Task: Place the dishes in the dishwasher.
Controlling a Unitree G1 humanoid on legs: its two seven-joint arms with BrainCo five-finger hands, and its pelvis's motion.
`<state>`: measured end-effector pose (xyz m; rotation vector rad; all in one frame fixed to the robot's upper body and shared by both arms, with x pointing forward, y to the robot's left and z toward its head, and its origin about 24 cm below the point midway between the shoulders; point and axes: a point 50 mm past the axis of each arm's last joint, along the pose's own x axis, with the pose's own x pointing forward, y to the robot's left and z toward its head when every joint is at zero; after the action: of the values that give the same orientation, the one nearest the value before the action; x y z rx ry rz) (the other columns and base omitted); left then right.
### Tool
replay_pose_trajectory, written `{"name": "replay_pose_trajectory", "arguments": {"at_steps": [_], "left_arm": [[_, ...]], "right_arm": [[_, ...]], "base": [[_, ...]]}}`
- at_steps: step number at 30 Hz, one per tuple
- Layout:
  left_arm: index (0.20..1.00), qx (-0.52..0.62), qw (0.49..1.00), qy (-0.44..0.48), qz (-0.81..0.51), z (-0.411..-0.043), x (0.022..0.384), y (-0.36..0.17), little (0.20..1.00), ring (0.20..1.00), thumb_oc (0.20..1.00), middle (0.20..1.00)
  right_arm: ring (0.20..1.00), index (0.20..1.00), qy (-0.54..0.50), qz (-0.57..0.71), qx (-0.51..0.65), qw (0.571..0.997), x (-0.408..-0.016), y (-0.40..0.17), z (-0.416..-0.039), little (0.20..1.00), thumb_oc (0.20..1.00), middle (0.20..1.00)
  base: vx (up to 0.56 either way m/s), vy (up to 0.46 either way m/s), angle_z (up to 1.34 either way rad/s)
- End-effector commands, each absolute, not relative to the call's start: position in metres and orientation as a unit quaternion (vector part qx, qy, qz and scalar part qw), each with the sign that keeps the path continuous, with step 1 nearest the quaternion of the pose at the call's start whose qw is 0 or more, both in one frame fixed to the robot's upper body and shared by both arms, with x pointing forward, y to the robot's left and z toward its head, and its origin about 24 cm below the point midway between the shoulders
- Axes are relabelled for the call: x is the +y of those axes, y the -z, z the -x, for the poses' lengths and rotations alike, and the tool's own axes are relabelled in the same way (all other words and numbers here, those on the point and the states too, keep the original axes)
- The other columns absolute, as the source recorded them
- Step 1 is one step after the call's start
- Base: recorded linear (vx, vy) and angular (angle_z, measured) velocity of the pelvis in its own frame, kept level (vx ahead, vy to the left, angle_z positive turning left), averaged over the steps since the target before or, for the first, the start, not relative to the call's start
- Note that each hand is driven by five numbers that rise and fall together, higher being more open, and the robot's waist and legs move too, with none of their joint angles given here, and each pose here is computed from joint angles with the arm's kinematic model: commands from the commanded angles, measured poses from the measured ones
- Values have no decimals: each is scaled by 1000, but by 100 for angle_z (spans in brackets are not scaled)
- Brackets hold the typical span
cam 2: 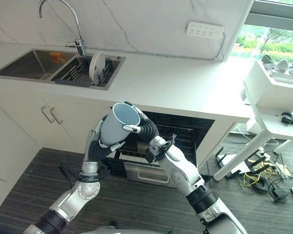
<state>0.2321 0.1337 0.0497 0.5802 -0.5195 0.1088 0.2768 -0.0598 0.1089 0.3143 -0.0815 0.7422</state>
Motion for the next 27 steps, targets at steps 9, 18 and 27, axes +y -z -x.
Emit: {"name": "replay_pose_trajectory", "arguments": {"at_steps": [9,18,27], "left_arm": [[200,-349,904,100,-227,-237,86,-80,200,200,200,200],[200,-346,904,106,-226,-237,85,-79,200,200,200,200],[200,-344,904,105,-230,-237,86,-78,200,200,200,200]], "right_arm": [[1000,1000,-456,-157,-140,865,-30,-157,-278,1000,1000,1000],[1000,1000,-454,-136,-149,868,-28,-154,-279,1000,1000,1000],[200,200,-445,-117,-156,874,-29,-153,-280,200,200,200]], "base": [[0,0,0],[0,0,0],[0,0,0]]}}
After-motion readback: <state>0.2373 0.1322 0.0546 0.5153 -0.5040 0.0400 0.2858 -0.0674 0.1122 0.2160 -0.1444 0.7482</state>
